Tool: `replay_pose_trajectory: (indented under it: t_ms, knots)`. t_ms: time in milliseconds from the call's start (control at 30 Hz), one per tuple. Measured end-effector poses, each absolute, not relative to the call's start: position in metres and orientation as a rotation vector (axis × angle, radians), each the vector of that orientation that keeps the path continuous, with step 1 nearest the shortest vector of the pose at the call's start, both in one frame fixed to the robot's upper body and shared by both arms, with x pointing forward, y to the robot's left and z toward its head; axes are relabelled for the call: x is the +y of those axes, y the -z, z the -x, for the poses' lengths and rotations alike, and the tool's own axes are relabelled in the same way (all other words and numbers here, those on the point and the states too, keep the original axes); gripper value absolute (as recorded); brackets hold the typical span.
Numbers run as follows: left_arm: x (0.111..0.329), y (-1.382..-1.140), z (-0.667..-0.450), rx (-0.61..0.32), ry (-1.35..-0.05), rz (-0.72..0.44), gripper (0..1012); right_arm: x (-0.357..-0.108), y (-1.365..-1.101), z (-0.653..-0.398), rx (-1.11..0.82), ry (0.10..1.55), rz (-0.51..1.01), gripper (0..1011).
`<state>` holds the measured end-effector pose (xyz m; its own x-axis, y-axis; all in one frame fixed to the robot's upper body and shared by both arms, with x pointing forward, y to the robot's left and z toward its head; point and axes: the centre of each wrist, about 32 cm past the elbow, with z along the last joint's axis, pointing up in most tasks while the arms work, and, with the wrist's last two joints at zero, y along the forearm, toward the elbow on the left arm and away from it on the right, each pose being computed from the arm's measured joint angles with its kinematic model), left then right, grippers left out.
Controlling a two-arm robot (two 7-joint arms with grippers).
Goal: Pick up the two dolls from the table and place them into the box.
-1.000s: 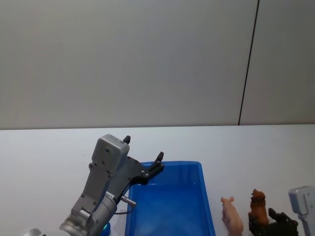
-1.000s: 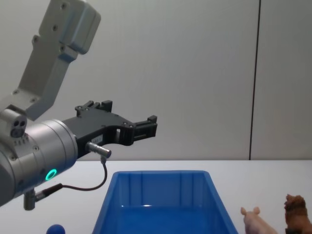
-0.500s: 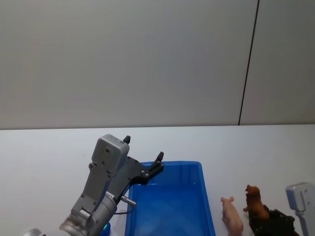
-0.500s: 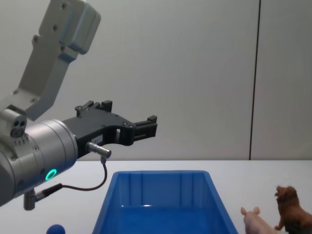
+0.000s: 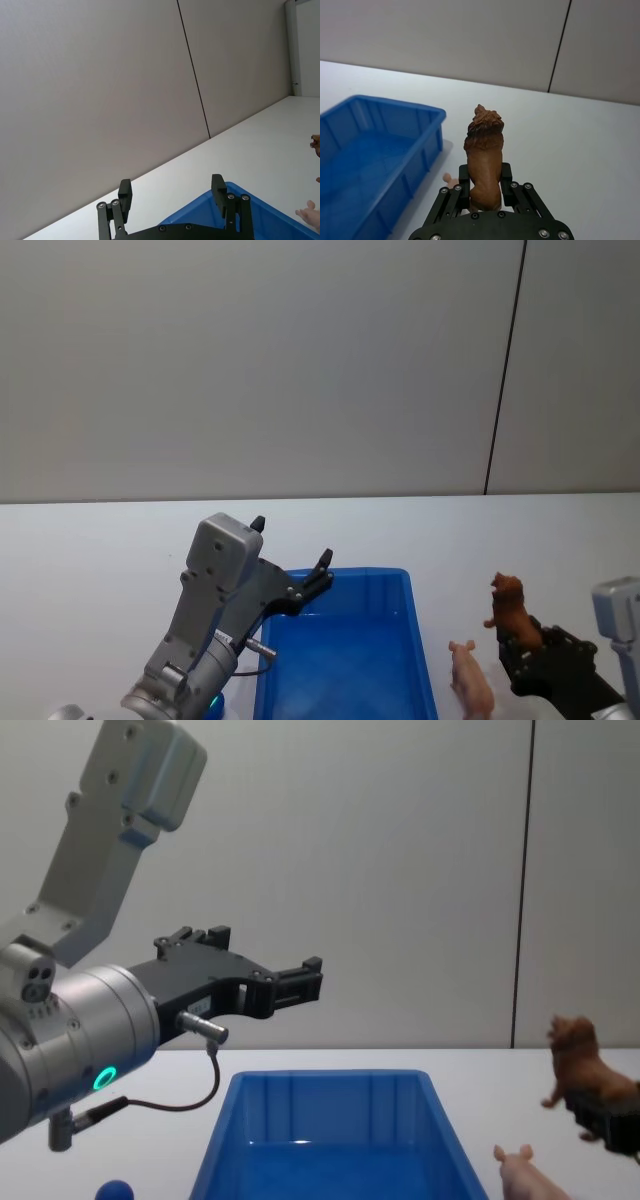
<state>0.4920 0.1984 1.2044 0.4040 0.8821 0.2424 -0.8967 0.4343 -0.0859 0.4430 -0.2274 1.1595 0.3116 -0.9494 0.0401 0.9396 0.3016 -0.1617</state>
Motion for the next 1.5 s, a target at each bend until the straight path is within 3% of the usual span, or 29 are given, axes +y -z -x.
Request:
replay_pose_trajectory:
  t_ms: [367,867,1333,1500]
  knots:
    - [0.198,-1.204,-0.492,-0.268,-1.124,-0.061,1002,-0.215,-1.177,-0.45,0.044,1.145,0.101,342]
    - [0.198,-1.204,-0.492,-0.268,-1.124,-0.061,1002,-0.178,-1.177,-0.486,0.092,0.939,0.1,344]
    - [0.198,-1.204,-0.492,-0.268,-1.124,-0.061,1002,-0.157,-1.173,-0.508,0.112,0.872,0.122,799]
    - [0.198,-1.204,-0.492,-0.268,-1.124,-0.061,1002,-0.157,-1.174,-0.508,0.098,0.886,0.124,901]
